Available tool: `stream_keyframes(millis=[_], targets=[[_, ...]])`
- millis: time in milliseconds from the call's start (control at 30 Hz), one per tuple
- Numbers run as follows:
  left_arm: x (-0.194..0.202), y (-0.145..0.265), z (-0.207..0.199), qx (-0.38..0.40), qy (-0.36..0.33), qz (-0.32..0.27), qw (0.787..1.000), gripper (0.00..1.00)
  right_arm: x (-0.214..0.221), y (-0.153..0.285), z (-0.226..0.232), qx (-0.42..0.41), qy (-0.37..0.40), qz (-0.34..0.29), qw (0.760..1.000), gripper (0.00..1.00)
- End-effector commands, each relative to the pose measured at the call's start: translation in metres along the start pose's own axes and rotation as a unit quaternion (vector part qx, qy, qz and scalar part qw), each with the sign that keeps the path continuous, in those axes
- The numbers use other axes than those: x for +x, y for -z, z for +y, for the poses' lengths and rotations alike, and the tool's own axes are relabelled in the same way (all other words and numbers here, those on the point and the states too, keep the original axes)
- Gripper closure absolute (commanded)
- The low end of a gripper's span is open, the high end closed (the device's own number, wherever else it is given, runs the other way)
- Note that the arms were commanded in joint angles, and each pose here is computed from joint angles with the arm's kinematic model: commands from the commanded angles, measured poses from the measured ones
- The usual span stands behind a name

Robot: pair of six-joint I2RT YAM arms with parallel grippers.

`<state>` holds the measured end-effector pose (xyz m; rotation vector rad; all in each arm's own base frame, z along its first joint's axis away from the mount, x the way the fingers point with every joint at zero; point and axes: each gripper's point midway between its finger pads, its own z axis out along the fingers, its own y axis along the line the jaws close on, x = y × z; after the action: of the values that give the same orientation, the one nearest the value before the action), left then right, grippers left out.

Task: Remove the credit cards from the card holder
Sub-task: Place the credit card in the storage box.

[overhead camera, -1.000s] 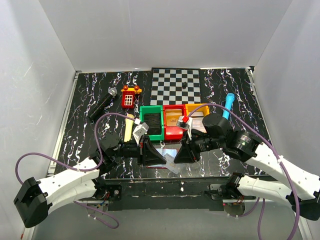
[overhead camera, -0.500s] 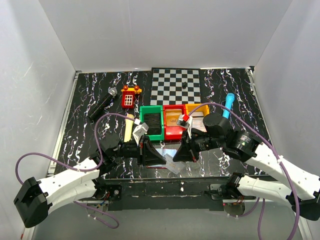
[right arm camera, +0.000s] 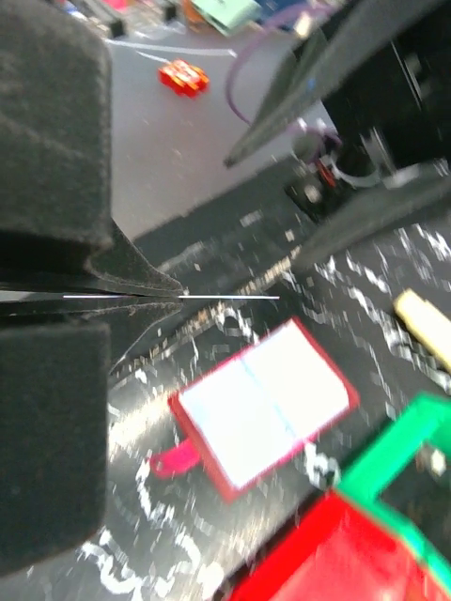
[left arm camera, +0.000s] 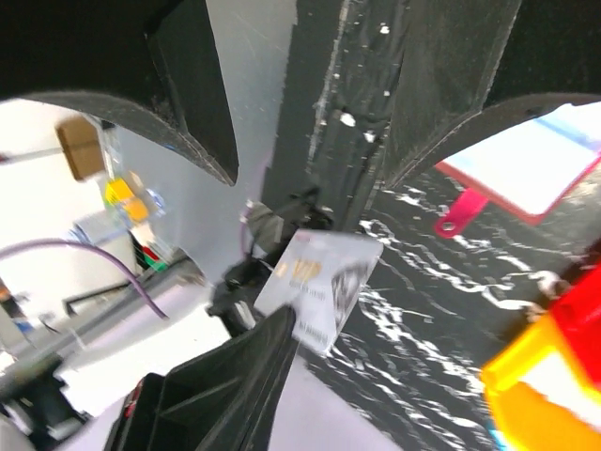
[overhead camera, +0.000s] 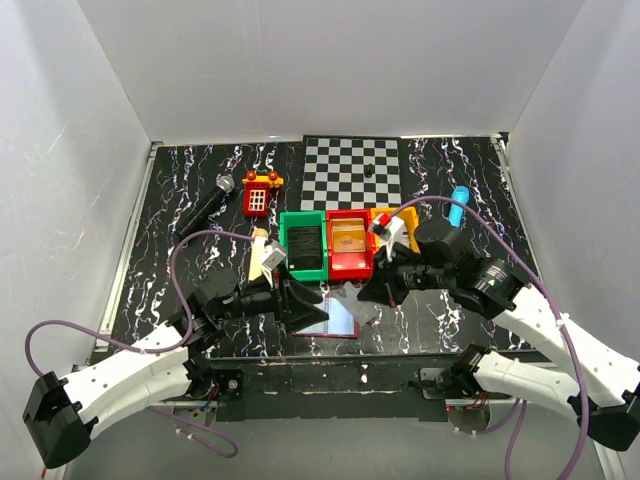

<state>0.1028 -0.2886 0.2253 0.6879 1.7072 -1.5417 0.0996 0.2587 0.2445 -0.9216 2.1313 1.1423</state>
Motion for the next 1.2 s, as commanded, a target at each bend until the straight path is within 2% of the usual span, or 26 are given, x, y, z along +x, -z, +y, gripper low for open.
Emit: stream_keyframes(millis=[0, 100, 167, 233, 300, 367, 433, 600, 700, 800, 967, 1167], targets=[[-0.019, 0.009, 0.046, -0.132, -0.006, -0.036, 0.991, 0.37, -0.024, 0.022, -0.052, 0.137, -0.029, -0.062, 0.988, 0.99], [-0.016, 0.016, 0.090, -0.246, 0.039, -0.040, 0.968, 0.41, -0.029, 0.036, -0.092, 0.237, -0.066, -0.088, 0.965, 0.99], [-0.010, 0.024, 0.116, -0.313, 0.077, -0.047, 0.946, 0.46, -0.034, 0.052, -0.127, 0.332, -0.078, -0.112, 0.933, 0.99], [-0.009, 0.024, 0.126, -0.330, 0.086, -0.057, 0.938, 0.51, -0.039, 0.067, -0.155, 0.409, -0.069, -0.134, 0.900, 0.99], [-0.015, 0.024, 0.132, -0.339, 0.089, -0.079, 0.933, 0.54, -0.043, 0.067, -0.170, 0.432, -0.021, -0.137, 0.891, 0.99], [-0.022, 0.023, 0.131, -0.337, 0.094, -0.096, 0.932, 0.55, -0.050, 0.059, -0.175, 0.424, 0.049, -0.136, 0.894, 0.99], [-0.031, 0.021, 0.128, -0.333, 0.089, -0.107, 0.933, 0.55, -0.057, 0.059, -0.185, 0.438, 0.109, -0.122, 0.884, 0.99], [-0.053, 0.021, 0.134, -0.358, 0.091, -0.139, 0.919, 0.55, -0.044, 0.052, -0.219, 0.451, 0.189, 0.025, 0.872, 0.99], [-0.065, 0.019, 0.140, -0.371, 0.107, -0.151, 0.910, 0.56, -0.043, 0.040, -0.231, 0.431, 0.251, 0.057, 0.865, 0.99], [-0.068, 0.016, 0.148, -0.380, 0.122, -0.142, 0.906, 0.56, -0.031, 0.024, -0.232, 0.375, 0.286, 0.085, 0.878, 0.99], [-0.057, 0.019, 0.163, -0.377, 0.164, -0.134, 0.902, 0.57, -0.026, 0.008, -0.225, 0.309, 0.346, 0.096, 0.881, 0.99], [-0.040, 0.022, 0.168, -0.356, 0.196, -0.125, 0.905, 0.58, -0.016, 0.001, -0.228, 0.258, 0.357, 0.135, 0.888, 0.99]])
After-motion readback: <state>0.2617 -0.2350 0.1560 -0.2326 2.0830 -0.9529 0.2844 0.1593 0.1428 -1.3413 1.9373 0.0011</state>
